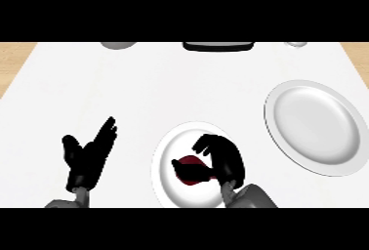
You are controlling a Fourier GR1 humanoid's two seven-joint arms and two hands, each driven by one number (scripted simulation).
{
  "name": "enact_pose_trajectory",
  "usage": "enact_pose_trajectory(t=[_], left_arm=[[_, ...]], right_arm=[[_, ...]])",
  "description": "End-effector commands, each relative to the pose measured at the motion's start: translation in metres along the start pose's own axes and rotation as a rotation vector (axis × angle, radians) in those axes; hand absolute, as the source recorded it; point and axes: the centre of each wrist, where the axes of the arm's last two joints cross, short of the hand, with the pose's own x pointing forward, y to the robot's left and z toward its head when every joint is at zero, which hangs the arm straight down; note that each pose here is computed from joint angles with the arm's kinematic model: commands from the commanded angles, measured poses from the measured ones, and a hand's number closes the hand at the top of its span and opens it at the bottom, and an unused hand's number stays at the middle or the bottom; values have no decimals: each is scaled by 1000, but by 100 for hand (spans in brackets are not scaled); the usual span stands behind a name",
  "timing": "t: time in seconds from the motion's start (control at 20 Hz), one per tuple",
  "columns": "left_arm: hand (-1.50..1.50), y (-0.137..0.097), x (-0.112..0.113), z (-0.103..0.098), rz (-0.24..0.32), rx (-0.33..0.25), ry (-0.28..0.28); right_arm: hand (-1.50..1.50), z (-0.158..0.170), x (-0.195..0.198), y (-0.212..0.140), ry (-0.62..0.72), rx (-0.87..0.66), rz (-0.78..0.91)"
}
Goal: Pick the pear from the plate and place it in the plate
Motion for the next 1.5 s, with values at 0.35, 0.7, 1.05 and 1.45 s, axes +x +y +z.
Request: enact_pose_trajectory(t=[0.35, 0.7, 1.05, 1.45], left_arm=[[0, 9, -22, 14, 10, 1, 49], [0, 12, -19, 9, 14, 27, 43], [0, 10, -13, 11, 12, 10, 31], [0, 6, 5, 12, 7, 11, 31]], right_arm=[[150, 49, 20, 48, -51, -101, 328], [150, 91, 51, 37, -323, -443, 235], [150, 111, 56, 20, -281, -692, 63], [150, 97, 30, -37, -208, -876, -168]])
